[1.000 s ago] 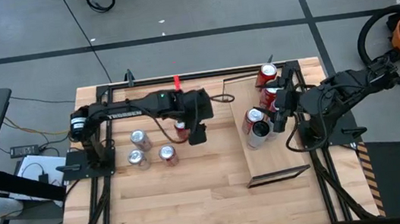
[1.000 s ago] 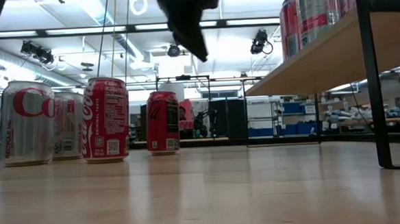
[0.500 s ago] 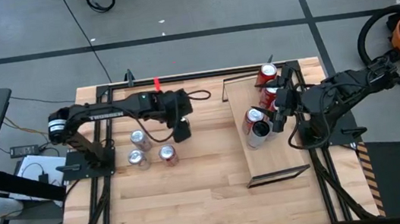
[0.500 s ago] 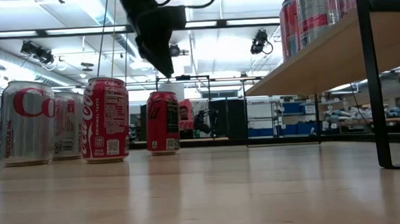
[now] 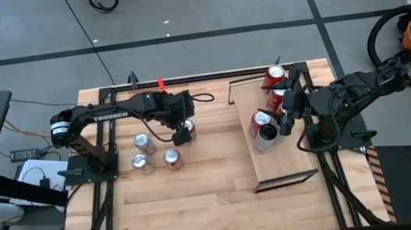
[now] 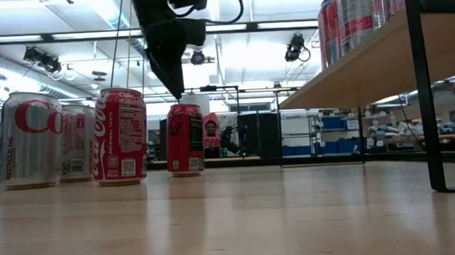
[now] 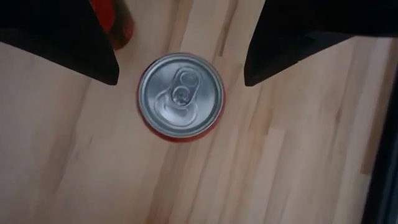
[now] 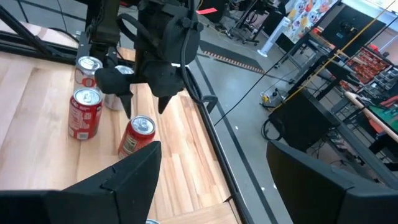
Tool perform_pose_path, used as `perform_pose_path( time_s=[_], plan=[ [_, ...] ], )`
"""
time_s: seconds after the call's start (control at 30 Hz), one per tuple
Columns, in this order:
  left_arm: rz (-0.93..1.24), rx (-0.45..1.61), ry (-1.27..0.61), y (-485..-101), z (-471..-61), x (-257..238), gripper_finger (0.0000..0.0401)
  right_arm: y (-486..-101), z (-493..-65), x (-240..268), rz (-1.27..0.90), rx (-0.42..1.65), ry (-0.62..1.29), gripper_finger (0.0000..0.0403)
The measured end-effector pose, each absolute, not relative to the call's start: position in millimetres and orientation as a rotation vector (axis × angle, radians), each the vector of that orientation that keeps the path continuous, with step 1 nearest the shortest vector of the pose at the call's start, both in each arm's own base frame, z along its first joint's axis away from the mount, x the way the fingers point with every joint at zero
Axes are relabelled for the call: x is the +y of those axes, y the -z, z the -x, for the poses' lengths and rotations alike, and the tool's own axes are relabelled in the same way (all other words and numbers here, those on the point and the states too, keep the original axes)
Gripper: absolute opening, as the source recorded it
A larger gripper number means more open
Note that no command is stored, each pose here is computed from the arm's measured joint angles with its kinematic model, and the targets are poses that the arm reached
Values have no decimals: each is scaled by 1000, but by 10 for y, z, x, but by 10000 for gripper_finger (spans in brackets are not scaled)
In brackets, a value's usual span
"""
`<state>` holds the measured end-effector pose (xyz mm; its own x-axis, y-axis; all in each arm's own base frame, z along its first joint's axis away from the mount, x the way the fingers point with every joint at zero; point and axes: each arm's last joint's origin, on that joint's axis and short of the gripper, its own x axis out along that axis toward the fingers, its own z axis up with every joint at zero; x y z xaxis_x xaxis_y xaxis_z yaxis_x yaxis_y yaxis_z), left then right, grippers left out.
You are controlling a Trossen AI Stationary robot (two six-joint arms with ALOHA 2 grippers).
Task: Place canned beverage on shelf
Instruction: Put the red black soda can on the shelf aligned with the other red black soda can
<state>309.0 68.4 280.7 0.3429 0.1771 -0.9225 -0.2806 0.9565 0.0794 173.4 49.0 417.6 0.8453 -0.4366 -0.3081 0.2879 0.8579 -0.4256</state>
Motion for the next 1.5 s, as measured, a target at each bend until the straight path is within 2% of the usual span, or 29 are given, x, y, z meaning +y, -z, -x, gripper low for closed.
perform_pose_path(
  time_s=[0.37,0.8,1.0,1.27,1.5],
  plan=[
    [237,1117,-357,-2578,-3094,813,360,-4173,-1739,471,364,413,398,302],
    [199,1106,-338,-2575,-3114,789,356,-4170,-1740,475,378,419,380,302],
    [125,1112,-343,-2731,-3057,791,355,-4173,-1742,476,361,413,383,302],
    [-168,1138,-91,-2869,-3015,714,354,-4165,-1750,486,354,418,352,302],
    [-214,1156,6,-2816,-3023,771,354,-4150,-1746,487,342,430,342,302]
  ],
)
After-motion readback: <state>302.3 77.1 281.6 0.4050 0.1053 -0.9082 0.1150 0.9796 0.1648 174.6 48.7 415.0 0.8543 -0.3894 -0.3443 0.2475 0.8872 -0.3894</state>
